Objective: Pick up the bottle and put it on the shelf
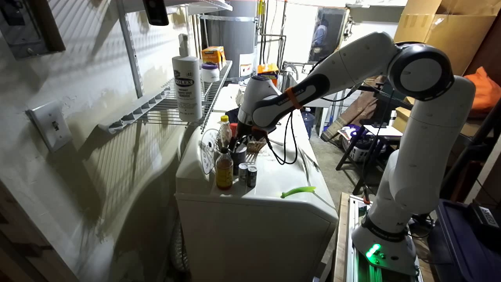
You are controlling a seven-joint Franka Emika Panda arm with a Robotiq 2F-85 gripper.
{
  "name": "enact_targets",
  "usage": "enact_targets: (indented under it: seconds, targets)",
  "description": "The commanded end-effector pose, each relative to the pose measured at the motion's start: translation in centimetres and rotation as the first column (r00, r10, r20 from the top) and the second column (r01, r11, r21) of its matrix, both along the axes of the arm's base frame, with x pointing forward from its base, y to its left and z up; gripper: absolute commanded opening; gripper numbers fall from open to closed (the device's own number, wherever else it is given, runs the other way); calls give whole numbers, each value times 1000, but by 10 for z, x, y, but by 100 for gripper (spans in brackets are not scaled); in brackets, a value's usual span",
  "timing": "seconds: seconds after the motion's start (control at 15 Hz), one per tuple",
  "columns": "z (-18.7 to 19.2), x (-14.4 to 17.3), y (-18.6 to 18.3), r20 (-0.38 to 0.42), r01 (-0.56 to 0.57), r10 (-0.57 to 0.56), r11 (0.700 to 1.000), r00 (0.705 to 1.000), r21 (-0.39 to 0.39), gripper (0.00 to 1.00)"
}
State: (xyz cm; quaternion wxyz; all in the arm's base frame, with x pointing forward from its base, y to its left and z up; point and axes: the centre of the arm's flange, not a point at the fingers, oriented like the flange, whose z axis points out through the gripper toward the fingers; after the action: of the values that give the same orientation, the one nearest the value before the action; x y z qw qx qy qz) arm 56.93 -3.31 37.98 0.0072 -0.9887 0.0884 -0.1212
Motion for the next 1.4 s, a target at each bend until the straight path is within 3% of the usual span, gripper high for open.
enact_targets:
  seconds: [0.0, 0.73, 1.33]
  targets:
    - [15, -11, 12, -21, 1, -2, 999, 1000, -33, 70]
    - [116, -46, 33, -3, 49, -50, 989, 999, -139, 70]
    - [306, -9, 32, 167, 105, -89, 990, 982, -94, 70]
